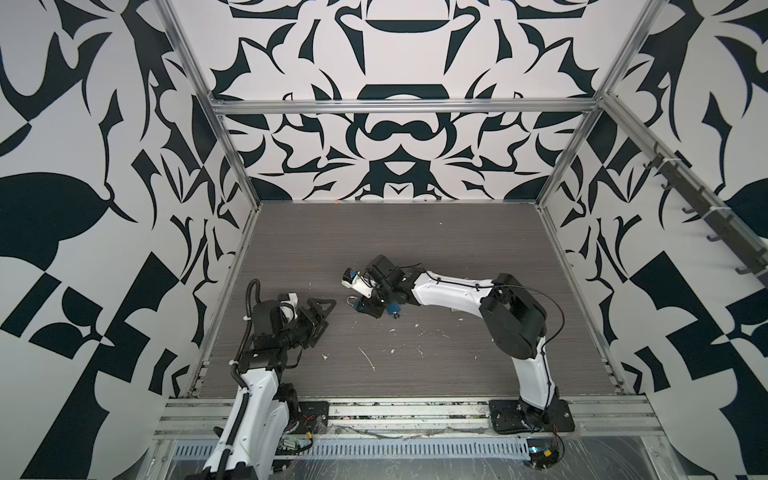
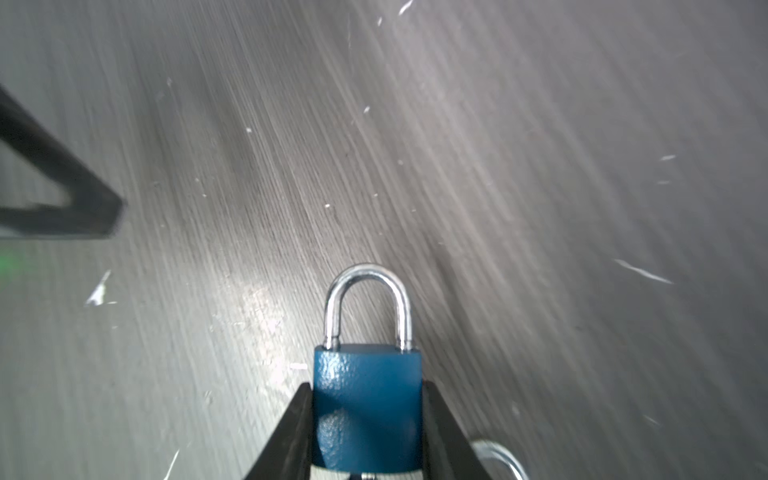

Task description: Lock with the key

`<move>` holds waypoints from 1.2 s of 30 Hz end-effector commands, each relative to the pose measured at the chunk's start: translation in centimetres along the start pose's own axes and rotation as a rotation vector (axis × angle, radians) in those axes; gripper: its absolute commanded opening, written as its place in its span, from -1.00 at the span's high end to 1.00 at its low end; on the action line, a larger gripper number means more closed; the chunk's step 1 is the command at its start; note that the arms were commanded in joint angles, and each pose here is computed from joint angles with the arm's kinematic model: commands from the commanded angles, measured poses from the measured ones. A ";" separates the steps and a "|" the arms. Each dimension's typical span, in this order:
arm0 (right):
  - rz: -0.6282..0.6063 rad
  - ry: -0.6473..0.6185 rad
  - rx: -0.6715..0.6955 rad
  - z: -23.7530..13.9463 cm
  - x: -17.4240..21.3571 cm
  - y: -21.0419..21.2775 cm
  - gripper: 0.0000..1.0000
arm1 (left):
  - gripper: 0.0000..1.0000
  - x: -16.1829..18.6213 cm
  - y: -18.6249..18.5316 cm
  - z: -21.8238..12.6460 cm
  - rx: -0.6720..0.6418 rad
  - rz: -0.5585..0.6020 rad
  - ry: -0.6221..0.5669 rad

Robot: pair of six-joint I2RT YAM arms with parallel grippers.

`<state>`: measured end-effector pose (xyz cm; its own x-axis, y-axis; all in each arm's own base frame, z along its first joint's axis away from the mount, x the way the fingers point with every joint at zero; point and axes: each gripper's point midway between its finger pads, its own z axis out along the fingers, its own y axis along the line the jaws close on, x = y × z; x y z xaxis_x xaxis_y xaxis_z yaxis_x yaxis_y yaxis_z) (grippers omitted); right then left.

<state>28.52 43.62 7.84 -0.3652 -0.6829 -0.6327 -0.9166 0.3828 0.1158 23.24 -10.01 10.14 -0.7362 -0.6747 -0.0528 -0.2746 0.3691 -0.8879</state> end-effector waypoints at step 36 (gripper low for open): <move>-0.048 -0.112 -0.031 -9.2 -2.8 2.9 1.00 | -0.20 4.8 -9.3 5.3 0.208 0.347 0.308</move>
<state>24.81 39.65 11.91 -0.3687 -0.6890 -0.6239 -0.9212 0.3606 0.1462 25.61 -19.13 14.63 -0.9073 -0.3472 -0.2372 0.0763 0.4188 -0.9049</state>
